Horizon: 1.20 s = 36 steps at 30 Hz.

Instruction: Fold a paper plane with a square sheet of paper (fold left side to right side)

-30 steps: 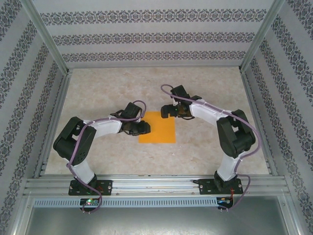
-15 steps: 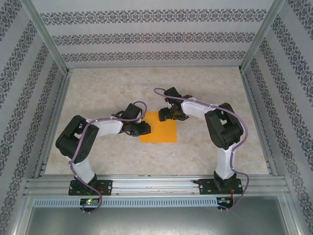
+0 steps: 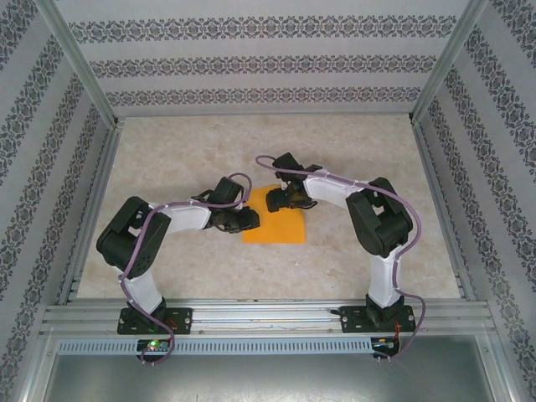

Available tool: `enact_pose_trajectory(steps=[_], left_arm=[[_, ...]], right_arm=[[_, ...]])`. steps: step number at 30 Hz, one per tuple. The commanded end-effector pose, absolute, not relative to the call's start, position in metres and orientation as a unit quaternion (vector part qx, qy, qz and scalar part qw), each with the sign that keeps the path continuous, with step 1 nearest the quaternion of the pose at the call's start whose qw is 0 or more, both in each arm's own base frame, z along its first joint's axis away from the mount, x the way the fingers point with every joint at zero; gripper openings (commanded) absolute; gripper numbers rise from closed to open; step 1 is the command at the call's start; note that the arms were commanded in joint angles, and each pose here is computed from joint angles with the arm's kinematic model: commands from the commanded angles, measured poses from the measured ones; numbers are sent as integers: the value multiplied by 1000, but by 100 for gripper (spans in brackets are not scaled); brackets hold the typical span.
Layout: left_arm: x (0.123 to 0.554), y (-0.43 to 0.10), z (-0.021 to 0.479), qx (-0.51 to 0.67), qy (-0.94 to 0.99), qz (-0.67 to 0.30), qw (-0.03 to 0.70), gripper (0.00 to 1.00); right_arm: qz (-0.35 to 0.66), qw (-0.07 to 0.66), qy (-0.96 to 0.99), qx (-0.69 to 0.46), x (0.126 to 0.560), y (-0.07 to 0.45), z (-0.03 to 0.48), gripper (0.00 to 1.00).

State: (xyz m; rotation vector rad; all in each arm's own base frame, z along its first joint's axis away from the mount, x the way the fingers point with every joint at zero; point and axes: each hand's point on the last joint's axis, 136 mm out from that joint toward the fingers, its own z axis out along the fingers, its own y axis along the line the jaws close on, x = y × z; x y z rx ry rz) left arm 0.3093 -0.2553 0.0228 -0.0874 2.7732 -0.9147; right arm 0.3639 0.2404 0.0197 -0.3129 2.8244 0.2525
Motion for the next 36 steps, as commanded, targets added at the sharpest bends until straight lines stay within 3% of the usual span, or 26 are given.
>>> enact_pose_trajectory(steps=[1, 10, 18, 24, 32, 36], left_arm=[[297, -249, 2, -45, 950, -298, 80, 27], [302, -253, 15, -40, 943, -315, 102, 32], [313, -233, 58, -25, 936, -300, 185, 58], [318, -193, 100, -44, 908, -313, 273, 74], [299, -178, 207, 47, 790, -445, 419, 99], [272, -193, 253, 137, 740, -492, 438, 100]], right_arm=[[105, 108, 981, -120, 338, 252, 22, 80], [142, 95, 978, -117, 333, 264, 29, 52], [271, 91, 954, -94, 332, 275, 53, 32], [388, 115, 909, -97, 332, 278, 99, 27], [523, 189, 818, -147, 313, 260, 194, 25], [565, 236, 765, -199, 288, 252, 250, 25]])
